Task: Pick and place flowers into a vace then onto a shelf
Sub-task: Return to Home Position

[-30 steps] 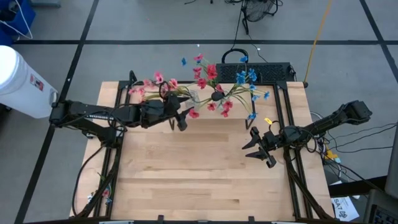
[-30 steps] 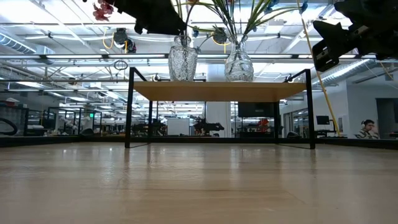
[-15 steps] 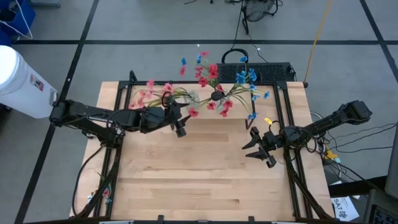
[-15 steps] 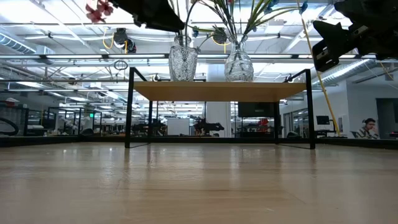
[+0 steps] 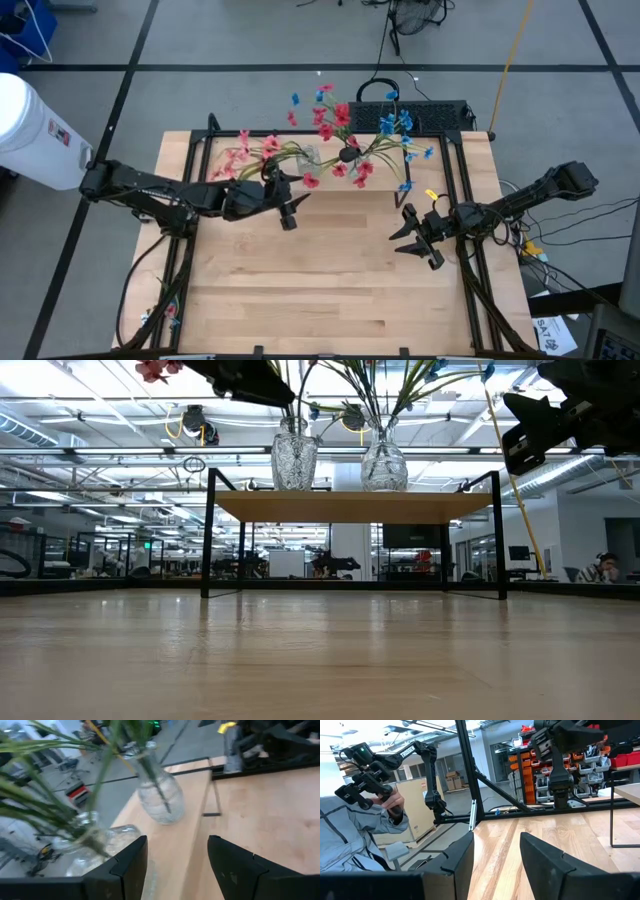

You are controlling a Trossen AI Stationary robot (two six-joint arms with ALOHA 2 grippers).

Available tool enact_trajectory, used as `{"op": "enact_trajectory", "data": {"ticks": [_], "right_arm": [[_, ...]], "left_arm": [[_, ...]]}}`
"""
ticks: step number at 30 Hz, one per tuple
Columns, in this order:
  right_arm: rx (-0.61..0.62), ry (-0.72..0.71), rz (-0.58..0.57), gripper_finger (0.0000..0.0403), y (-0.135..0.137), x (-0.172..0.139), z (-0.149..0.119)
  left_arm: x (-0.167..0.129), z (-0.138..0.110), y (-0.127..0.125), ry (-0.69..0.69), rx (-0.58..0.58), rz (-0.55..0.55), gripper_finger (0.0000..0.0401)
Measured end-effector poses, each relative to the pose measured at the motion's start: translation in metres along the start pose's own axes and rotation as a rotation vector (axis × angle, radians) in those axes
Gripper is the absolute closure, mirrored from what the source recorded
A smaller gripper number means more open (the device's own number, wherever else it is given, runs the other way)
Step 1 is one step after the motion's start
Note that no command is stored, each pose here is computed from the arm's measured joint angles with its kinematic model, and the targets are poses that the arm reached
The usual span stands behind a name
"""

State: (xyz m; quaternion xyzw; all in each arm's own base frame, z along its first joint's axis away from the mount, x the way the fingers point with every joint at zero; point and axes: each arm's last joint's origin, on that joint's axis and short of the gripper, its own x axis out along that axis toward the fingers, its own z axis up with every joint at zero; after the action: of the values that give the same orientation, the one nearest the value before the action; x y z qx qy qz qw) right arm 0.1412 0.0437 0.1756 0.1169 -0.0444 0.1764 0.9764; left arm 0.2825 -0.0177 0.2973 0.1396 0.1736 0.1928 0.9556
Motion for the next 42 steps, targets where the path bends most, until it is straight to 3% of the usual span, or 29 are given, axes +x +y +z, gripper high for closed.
{"op": "enact_trajectory", "data": {"ticks": [21, 31, 35, 42], "right_arm": [[0.000, 0.000, 0.000, 0.0252, 0.000, 0.000, 0.000], [0.000, 0.000, 0.000, 0.0252, 0.000, 0.000, 0.000], [0.000, 0.000, 0.000, 0.0252, 0.000, 0.000, 0.000], [0.000, 0.000, 0.000, 0.0252, 0.000, 0.000, 0.000]], "left_arm": [[-0.018, 0.005, -0.030, -0.042, -0.021, -0.147, 0.0190], [-0.036, 0.010, -0.056, -0.081, -0.131, -0.374, 0.0190], [-0.046, 0.011, -0.067, -0.096, -0.106, -0.459, 0.0190], [-0.059, 0.011, -0.079, -0.107, -0.053, -0.506, 0.0190]]}}
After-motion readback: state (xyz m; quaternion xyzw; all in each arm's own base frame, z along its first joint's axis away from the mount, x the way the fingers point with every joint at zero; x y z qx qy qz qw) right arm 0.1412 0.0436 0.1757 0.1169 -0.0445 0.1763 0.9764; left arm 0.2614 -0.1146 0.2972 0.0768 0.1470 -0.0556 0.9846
